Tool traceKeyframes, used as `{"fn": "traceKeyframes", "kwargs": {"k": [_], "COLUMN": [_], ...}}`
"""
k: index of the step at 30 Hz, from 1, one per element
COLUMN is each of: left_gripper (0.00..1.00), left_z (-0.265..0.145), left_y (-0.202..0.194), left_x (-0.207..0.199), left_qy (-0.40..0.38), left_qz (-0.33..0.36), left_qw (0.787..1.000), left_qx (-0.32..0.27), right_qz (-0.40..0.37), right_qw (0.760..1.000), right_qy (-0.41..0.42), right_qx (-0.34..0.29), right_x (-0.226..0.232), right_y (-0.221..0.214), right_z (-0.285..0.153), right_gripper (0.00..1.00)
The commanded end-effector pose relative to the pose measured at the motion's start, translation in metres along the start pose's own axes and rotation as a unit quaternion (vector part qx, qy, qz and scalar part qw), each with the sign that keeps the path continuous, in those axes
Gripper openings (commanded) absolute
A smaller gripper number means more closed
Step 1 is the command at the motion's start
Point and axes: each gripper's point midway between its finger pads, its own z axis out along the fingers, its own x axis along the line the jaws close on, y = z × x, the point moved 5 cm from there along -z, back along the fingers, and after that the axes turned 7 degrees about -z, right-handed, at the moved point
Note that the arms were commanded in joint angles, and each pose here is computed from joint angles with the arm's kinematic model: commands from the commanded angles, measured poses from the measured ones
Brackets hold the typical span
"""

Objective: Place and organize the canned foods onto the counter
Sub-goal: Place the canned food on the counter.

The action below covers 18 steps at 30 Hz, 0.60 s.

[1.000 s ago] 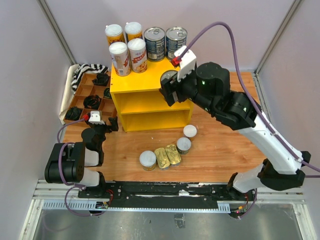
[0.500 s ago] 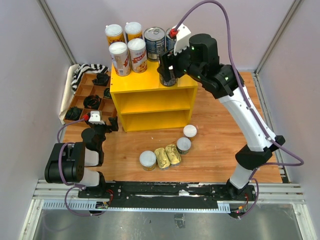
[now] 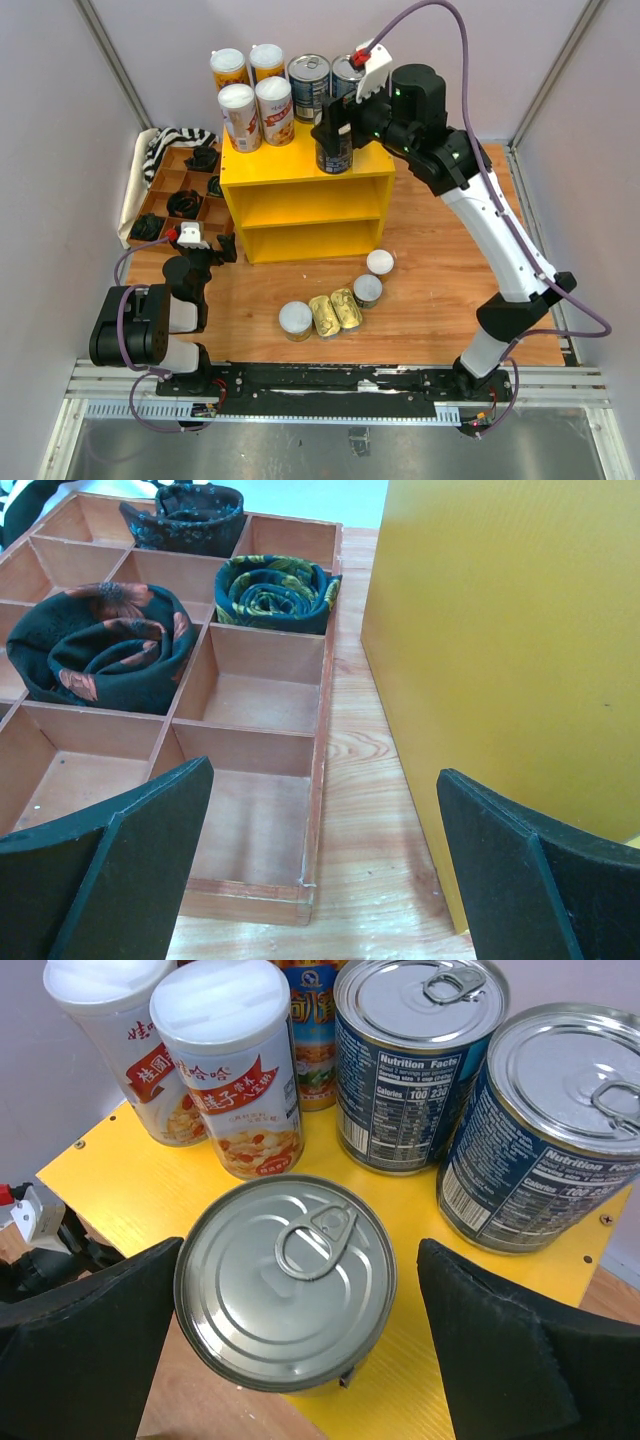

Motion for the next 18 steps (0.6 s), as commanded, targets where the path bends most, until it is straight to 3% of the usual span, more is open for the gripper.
{"fn": "traceKeyframes", "kwargs": {"k": [1,10,13,18], "left_gripper": [1.0,1.0,1.0,1.0], "left_z": [0.003,0.003,0.003,0.004], "left_y": [0.005,0.005,0.005,0.005], "left_x": [-0.002,-0.002,-0.002,-0.002], "left_qy": [-0.007,-0.007,-0.007,-0.007], "left_qz": [0.008,0.008,0.008,0.008], "left_qw": [1.0,1.0,1.0,1.0], "left_qx": [-0.01,-0.01,-0.01,-0.01], "right_qz": [0.003,0.008,0.005,0.006], "right_qw": [0.999,0.999,0.999,0.999], "right_qy": [-0.01,-0.025,-0.022,-0.01], "right_qx": [-0.033,-0.039,-0.034,-0.035], "right_x": [-0.012,-0.013,-0.013,-0.01], "right_y": [0.007,-0.021,-0.027,-0.03], "right_z": [-0.02,-0.027,-0.024,-0.015], "right_gripper": [0.98,1.0,0.89,0.57]}}
